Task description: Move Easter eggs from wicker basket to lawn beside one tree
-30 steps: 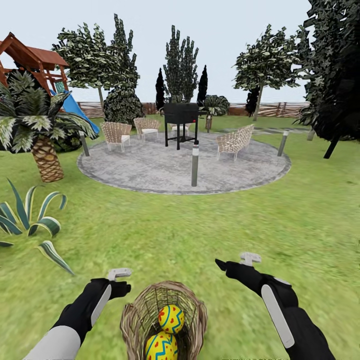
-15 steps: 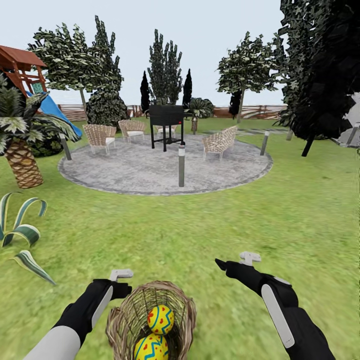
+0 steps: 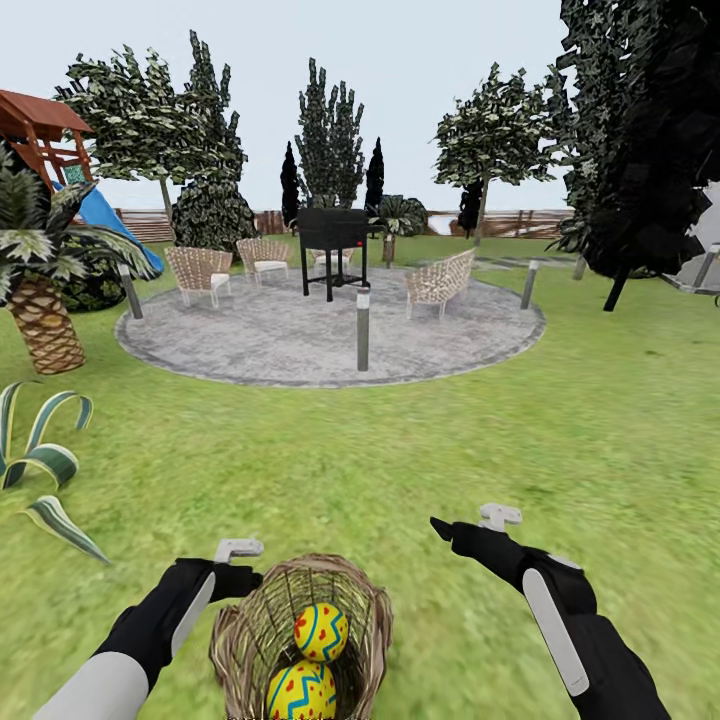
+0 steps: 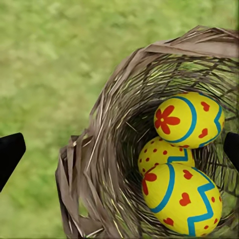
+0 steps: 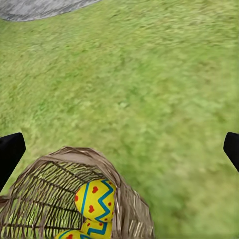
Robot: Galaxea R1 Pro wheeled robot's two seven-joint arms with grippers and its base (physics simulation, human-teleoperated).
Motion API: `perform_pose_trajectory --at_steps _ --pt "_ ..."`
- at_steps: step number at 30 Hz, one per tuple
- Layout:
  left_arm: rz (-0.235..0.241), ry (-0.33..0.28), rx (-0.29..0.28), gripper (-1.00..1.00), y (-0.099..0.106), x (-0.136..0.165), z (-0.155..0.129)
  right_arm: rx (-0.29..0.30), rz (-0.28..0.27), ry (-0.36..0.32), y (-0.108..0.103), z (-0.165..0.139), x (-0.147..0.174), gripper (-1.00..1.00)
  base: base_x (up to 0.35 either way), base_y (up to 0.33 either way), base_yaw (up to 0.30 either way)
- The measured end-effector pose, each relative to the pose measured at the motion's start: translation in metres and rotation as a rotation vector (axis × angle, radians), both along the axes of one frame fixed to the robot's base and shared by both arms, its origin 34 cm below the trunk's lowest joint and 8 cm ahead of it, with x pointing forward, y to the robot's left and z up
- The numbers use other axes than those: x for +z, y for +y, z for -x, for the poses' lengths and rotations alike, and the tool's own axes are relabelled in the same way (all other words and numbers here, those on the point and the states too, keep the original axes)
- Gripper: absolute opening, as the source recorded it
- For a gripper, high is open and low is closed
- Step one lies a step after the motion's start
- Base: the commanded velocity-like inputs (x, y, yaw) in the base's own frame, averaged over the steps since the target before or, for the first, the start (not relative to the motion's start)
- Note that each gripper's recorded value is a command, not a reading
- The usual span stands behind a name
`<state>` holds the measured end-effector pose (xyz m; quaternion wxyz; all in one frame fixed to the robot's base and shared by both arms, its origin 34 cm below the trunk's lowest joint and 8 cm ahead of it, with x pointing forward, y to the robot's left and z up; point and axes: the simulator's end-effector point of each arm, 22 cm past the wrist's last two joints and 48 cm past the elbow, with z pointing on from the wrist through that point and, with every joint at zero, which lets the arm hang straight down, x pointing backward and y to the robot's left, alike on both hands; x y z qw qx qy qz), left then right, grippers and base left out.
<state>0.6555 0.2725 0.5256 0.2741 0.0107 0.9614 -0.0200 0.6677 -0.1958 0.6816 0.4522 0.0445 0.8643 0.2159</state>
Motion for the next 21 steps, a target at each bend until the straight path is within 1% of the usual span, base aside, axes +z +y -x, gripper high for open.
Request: perform_pose_trajectory --at_steps 7,18,21 --pt "0.016 -0.023 -0.012 1.0 -0.005 -0.012 -0.001 0.0 0.0 0.0 0.0 0.002 -0.014 1.0 0.0 0.0 0.0" --pt "0.025 -0.025 -0.008 1.0 -0.007 -0.035 0.003 -0.002 0.008 0.001 -0.001 0.007 -0.038 1.0 0.0 0.0 0.0" --pt "0.028 -0.026 -0.004 1.0 -0.008 -0.035 0.003 -0.002 0.008 0.0 -0.001 0.007 -0.038 1.0 0.0 0.0 0.0"
